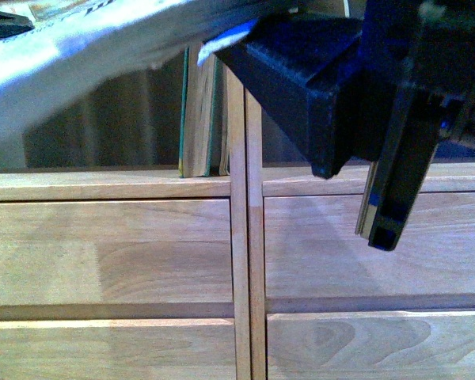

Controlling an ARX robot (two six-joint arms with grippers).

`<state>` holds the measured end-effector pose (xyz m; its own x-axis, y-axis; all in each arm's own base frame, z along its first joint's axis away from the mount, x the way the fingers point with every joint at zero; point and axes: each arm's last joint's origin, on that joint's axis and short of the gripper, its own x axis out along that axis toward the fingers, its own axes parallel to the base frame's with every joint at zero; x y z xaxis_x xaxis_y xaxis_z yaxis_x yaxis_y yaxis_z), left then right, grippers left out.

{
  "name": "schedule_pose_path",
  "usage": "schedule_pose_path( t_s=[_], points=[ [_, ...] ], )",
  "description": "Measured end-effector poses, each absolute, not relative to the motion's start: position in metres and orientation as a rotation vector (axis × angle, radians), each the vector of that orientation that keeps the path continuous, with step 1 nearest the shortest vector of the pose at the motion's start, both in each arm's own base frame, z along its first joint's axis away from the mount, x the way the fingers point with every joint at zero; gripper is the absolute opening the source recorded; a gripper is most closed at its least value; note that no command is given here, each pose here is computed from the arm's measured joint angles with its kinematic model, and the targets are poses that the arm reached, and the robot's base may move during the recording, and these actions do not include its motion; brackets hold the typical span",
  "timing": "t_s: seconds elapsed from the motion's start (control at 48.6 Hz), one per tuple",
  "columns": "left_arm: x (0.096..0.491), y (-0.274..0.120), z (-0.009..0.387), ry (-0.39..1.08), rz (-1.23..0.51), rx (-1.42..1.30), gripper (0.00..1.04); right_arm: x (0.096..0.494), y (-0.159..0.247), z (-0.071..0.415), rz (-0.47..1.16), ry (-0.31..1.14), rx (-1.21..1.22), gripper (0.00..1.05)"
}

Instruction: Organize books on shelf

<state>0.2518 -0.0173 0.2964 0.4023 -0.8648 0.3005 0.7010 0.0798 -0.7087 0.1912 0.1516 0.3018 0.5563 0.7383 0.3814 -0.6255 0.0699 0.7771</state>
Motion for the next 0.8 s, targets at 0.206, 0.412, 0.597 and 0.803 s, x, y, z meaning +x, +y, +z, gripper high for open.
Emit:
schedule_pose_path(
  t_s=[0.206, 0.412, 0.597, 0.803],
  points=[
    [0.251, -0.017, 0.296, 0.256, -1.192, -0.942, 0.07, 0.185, 0.157, 0.295, 1.024, 0.144, 1.105, 0.07],
    [0.251, -0.015, 0.296, 0.284, -1.194, -0.952, 0.07, 0.179, 0.162, 0.291, 1.028, 0.156, 1.114, 0.07],
    [0.251, -0.015, 0.296, 0.315, -1.198, -0.975, 0.07, 0.178, 0.162, 0.287, 1.070, 0.205, 1.051, 0.43],
    [0.251, -0.015, 0.295, 0.341, -1.211, -0.969, 0.07, 0.178, 0.133, 0.286, 1.049, 0.204, 1.016, 0.69]
  ],
)
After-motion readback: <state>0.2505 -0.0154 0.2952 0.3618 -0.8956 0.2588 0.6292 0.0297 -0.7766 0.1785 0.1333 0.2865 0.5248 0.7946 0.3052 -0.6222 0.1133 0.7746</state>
